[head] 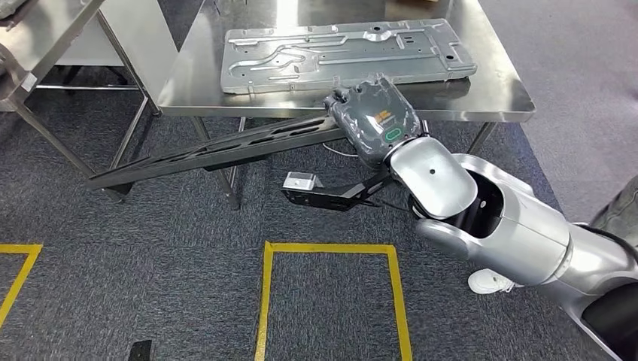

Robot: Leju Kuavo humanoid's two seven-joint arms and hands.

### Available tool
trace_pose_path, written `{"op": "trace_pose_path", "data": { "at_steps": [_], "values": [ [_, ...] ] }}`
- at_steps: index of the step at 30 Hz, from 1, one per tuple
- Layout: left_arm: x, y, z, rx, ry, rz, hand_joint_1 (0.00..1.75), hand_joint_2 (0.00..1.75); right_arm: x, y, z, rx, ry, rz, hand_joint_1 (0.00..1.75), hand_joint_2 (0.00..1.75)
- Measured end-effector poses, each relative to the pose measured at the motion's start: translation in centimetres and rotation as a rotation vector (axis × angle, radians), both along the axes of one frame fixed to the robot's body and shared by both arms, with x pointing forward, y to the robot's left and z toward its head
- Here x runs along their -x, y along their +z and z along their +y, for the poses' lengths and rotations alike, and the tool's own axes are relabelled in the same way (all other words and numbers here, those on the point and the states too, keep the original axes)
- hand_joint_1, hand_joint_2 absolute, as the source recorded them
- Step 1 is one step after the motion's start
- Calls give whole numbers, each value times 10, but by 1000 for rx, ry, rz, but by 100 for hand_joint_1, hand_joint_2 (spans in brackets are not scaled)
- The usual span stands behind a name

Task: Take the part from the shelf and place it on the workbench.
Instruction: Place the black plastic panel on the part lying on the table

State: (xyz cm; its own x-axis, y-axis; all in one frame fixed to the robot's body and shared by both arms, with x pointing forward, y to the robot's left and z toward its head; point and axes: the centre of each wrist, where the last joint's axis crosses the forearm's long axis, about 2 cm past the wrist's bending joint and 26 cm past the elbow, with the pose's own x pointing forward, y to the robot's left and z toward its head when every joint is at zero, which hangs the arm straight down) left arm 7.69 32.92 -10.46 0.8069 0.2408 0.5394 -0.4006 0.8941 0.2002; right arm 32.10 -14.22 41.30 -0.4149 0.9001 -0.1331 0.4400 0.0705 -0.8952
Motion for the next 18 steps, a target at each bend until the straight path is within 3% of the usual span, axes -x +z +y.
{"op": "trace_pose_path", "data": {
  "at_steps": [18],
  "values": [
    [-1, 0, 2, 2, 1, 4, 0, 175, -8, 2, -1, -3, -19, -8, 175, 175]
  ]
}}
